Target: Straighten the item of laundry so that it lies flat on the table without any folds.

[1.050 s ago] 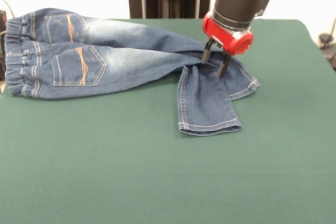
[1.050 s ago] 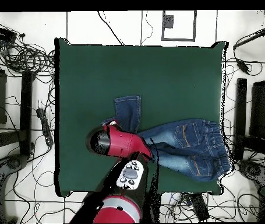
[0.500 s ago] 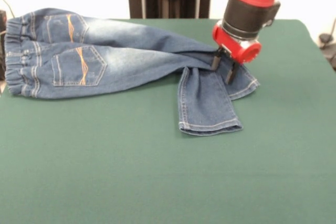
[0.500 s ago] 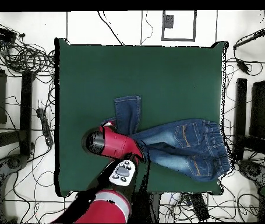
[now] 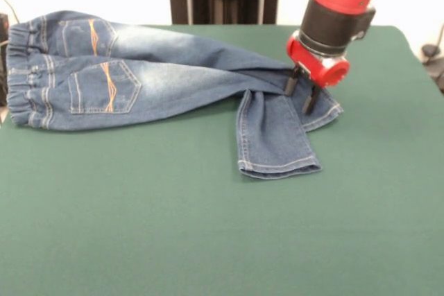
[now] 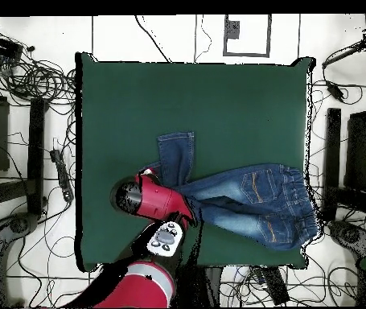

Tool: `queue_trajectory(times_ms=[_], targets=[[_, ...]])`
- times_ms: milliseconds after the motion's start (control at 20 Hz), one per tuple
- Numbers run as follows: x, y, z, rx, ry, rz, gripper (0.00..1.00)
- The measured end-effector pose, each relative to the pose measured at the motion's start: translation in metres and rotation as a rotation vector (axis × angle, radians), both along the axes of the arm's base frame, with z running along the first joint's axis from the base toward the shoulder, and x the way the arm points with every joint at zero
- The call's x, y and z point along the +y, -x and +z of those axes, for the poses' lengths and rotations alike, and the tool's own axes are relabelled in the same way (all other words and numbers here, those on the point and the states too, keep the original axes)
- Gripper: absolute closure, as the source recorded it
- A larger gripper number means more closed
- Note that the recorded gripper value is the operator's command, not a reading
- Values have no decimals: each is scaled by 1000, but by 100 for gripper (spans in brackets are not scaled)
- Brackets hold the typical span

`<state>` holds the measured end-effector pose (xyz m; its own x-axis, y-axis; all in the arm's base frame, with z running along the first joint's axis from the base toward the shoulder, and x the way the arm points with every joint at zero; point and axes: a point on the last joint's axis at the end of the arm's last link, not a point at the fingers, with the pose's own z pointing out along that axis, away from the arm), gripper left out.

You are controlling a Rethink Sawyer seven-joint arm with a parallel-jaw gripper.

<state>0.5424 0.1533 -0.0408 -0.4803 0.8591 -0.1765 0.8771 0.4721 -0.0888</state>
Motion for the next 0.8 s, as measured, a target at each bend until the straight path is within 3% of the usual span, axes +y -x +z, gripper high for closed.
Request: queue_trajectory(times_ms=[350,800], targets=[[3,4,18,-8,-21,-43,0],[9,12,64,-35,-64,-86,0]])
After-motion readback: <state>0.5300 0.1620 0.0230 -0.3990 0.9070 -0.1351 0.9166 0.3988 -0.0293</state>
